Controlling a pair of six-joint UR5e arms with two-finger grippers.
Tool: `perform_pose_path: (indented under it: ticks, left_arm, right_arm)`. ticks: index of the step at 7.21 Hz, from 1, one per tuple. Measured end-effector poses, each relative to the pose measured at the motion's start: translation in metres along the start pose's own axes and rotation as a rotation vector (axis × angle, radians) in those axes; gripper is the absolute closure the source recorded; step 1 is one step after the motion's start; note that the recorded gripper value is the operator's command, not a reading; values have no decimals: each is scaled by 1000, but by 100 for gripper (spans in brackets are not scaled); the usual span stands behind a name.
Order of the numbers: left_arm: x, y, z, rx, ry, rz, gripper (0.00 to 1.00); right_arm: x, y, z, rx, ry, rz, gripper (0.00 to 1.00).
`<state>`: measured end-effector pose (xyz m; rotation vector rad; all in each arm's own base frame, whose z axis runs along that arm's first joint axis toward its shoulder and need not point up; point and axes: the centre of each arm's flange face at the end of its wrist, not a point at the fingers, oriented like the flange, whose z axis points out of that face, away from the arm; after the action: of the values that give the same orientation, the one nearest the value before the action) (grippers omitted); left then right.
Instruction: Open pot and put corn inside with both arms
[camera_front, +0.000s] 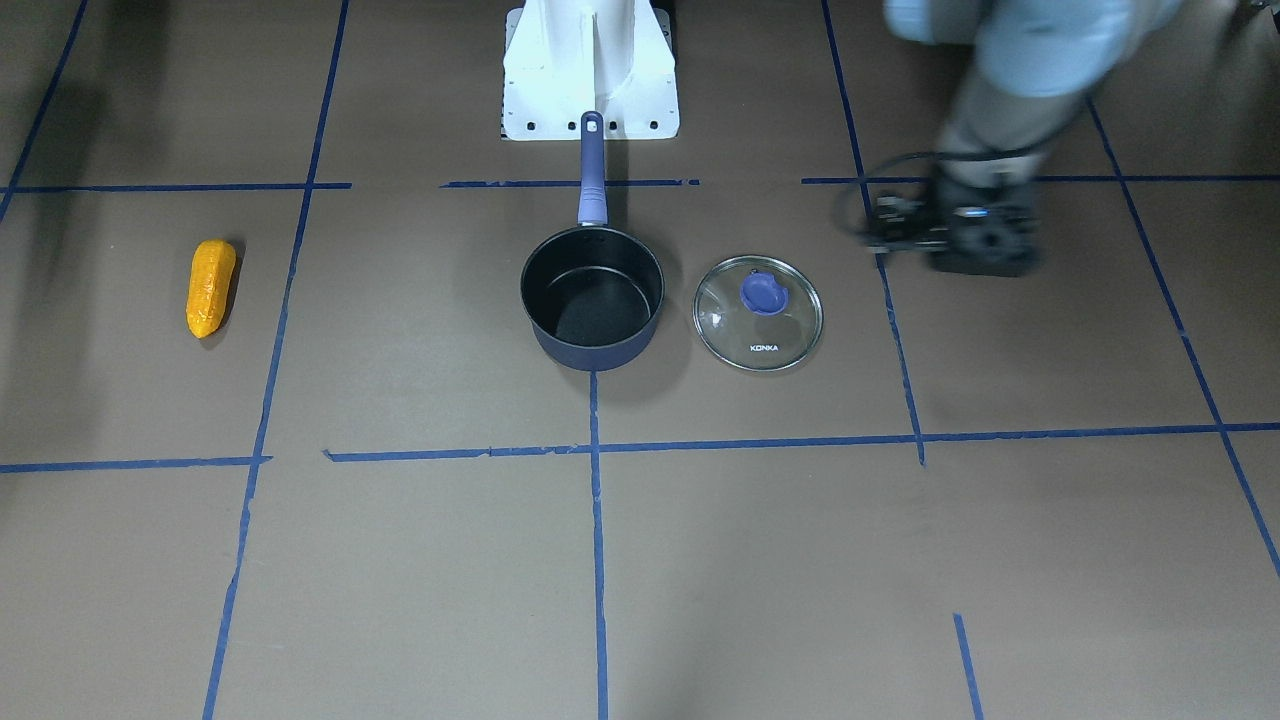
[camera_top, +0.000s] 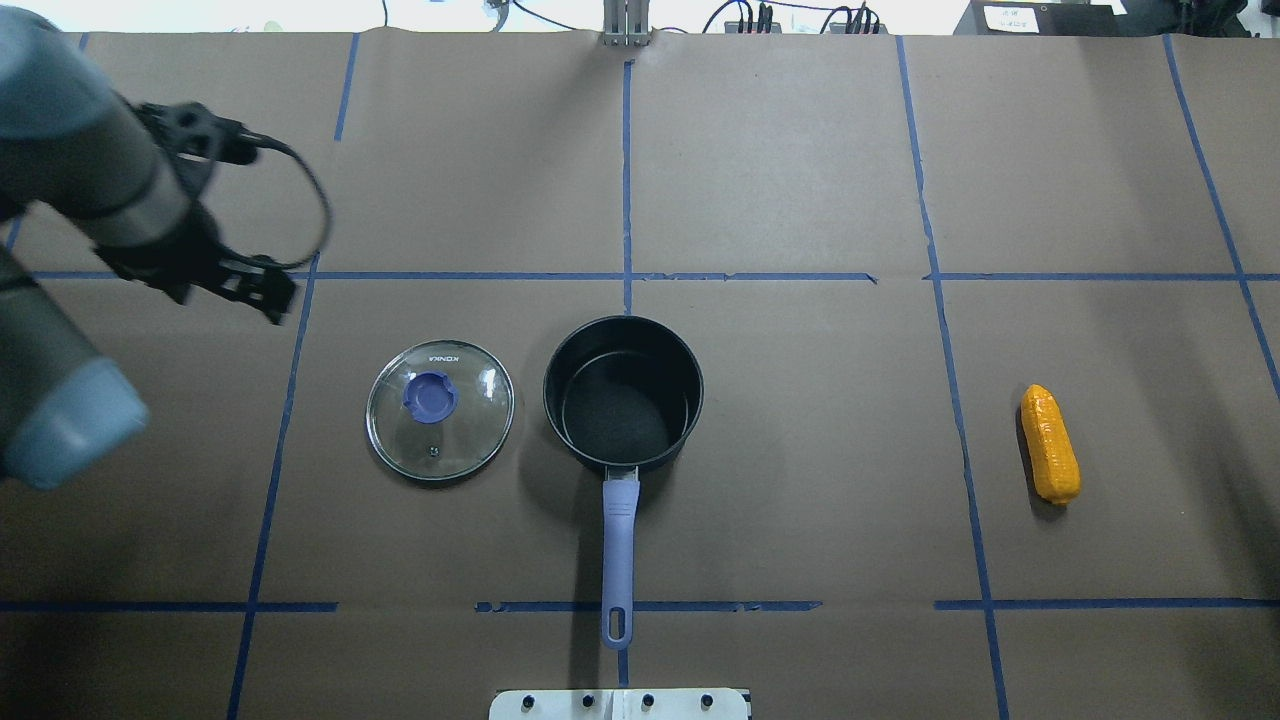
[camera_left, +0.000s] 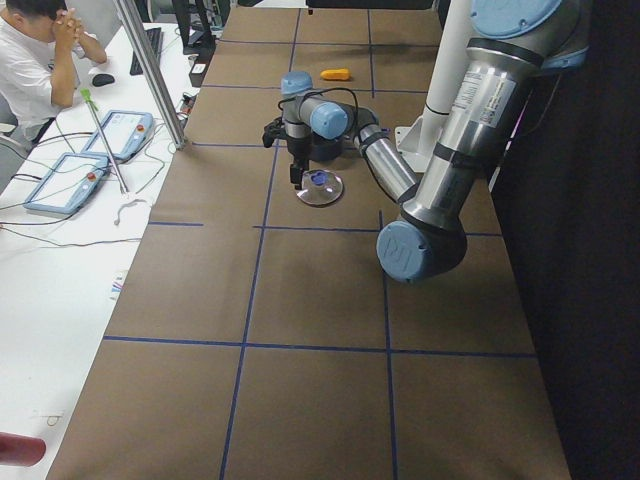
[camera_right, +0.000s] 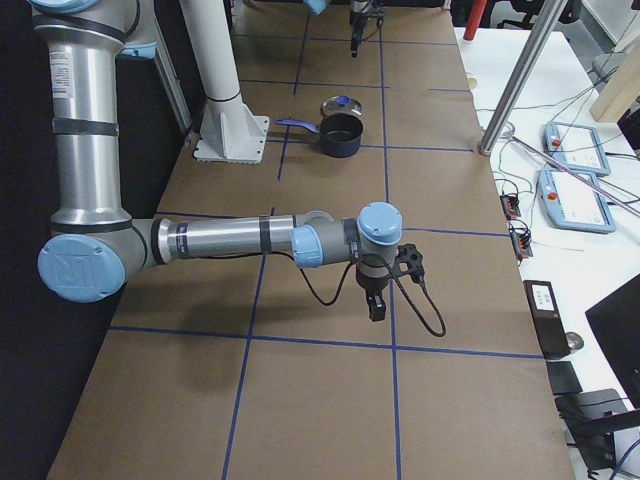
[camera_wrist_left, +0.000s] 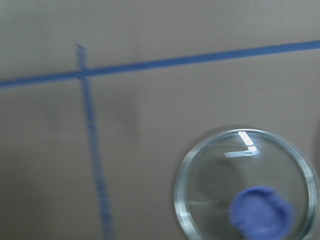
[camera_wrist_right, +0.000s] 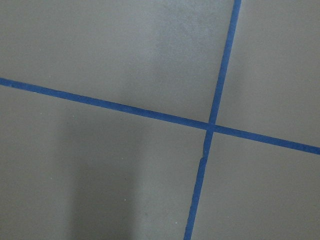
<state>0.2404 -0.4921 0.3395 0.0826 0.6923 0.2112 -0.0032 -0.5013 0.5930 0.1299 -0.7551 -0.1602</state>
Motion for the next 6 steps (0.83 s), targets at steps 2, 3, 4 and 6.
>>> perform_pose_path:
  ticks: [2, 3, 4, 6]
  left_arm:
    - [-187, 14, -21, -19, 0, 48, 0]
    - [-276, 29, -21, -30, 23, 21, 0]
    - [-345, 48, -17, -34, 51, -28, 0]
    - [-404, 82, -3, -26, 72, -81, 0]
  right_arm:
    - [-61, -8, -6, 11, -25, 72, 0]
    - [-94, -7, -6, 7, -39, 108, 0]
    - [-122, 1, -1, -3, -48, 139, 0]
    - [-154, 48, 34, 34, -54, 182, 0]
